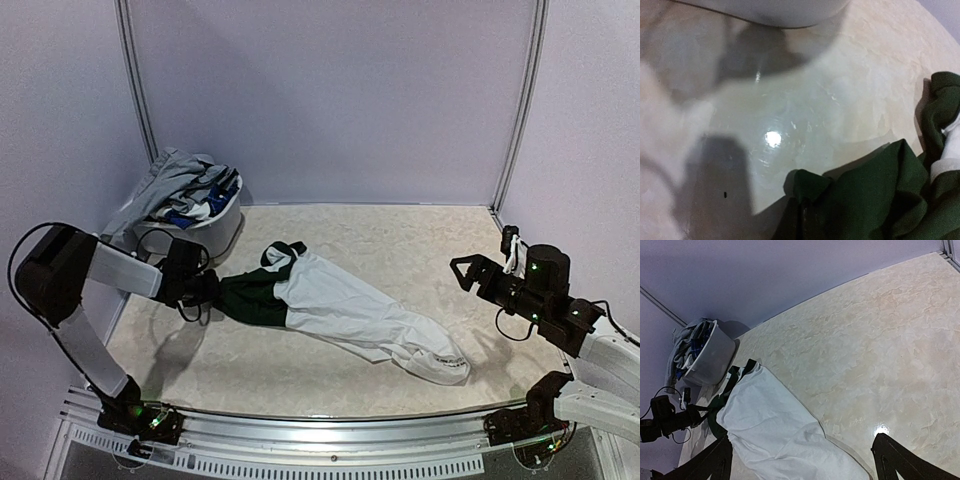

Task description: Fold and stack the mixed laundry pile

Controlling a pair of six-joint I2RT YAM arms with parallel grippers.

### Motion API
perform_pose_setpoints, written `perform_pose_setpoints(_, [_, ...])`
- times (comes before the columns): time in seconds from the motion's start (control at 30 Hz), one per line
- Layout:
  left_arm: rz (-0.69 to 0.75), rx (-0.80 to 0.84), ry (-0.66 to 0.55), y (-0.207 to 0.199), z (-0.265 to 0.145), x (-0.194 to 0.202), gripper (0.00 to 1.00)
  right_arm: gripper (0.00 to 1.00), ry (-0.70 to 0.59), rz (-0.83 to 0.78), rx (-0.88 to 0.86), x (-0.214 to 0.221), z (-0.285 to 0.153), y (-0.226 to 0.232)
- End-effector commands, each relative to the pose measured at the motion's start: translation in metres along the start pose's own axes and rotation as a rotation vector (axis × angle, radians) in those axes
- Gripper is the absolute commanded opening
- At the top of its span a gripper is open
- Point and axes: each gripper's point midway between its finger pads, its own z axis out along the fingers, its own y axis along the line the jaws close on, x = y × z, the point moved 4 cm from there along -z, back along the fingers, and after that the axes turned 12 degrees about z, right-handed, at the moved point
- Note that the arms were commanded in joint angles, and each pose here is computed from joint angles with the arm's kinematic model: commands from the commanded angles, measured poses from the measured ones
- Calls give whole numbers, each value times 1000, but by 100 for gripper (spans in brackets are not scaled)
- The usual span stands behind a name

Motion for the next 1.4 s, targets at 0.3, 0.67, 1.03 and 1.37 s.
perform_pose_setpoints(0.3, [17,-1,-166,-15,-68,-36,0,99,104,22,-3,11,-5,10])
perform_pose_setpoints(0.67, [-6,32,-375,-6,-191,-79,0,99,273,-147,-43,80,-34,64])
perform_pose_setpoints(1.03, [-2,181,-483,-26,-264,-121,0,89,549,-443,-47,199,1,116])
perform_pose_setpoints(1.37, [8,140,-510,-32,-287,-158,0,76,565,-494,166,219,3,66])
